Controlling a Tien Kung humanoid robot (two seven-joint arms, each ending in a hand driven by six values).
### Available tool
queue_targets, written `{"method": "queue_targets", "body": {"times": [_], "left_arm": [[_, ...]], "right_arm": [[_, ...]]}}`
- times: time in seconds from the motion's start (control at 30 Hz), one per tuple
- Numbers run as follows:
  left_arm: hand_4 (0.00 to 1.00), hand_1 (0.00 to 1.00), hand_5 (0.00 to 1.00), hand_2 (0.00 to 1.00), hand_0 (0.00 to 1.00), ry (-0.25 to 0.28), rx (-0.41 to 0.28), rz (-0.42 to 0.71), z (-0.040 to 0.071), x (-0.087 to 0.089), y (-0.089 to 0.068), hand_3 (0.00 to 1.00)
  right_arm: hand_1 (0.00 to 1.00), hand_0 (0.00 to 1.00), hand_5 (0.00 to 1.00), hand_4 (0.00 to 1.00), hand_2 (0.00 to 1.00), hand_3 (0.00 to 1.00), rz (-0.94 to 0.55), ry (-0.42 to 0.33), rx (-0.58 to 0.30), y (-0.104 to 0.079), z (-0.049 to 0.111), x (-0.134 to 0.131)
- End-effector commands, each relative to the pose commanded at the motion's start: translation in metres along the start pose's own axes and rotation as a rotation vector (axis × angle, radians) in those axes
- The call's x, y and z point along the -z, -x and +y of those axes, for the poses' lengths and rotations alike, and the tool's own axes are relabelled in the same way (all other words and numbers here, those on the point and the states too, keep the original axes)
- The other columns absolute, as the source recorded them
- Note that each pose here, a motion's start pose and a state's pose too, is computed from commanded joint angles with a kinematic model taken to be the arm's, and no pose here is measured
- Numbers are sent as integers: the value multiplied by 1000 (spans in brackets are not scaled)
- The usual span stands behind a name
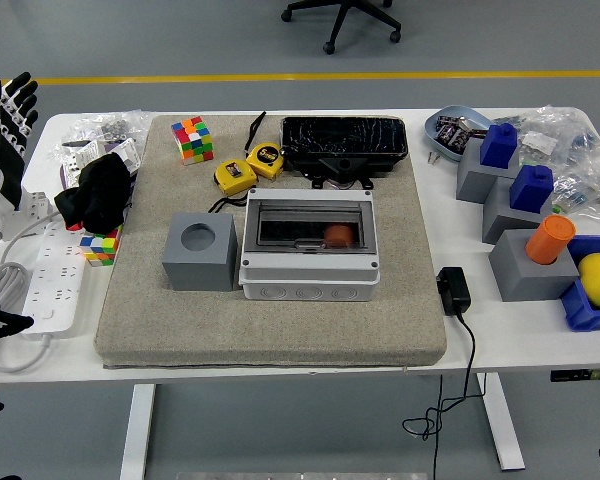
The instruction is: Fetch the battery,place it into the box,close the lid of the box
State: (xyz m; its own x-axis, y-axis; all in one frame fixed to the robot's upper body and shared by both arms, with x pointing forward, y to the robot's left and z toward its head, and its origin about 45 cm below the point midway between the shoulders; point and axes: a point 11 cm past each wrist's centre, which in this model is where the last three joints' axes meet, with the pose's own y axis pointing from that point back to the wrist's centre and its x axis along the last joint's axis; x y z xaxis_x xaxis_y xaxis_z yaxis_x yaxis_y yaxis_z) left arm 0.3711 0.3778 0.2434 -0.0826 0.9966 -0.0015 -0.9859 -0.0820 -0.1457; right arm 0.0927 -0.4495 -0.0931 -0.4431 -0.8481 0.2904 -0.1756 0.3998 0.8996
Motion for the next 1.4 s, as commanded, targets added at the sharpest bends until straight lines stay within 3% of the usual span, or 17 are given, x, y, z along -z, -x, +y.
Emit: {"method": "queue_targets", "body": {"times": [1.4], "left_arm": [[998, 948, 998, 890, 986, 21, -59, 38, 0, 0, -9, 858]], "right_arm": [[868, 884, 998, 998, 838, 857, -1, 1, -1, -1, 0, 0]]}}
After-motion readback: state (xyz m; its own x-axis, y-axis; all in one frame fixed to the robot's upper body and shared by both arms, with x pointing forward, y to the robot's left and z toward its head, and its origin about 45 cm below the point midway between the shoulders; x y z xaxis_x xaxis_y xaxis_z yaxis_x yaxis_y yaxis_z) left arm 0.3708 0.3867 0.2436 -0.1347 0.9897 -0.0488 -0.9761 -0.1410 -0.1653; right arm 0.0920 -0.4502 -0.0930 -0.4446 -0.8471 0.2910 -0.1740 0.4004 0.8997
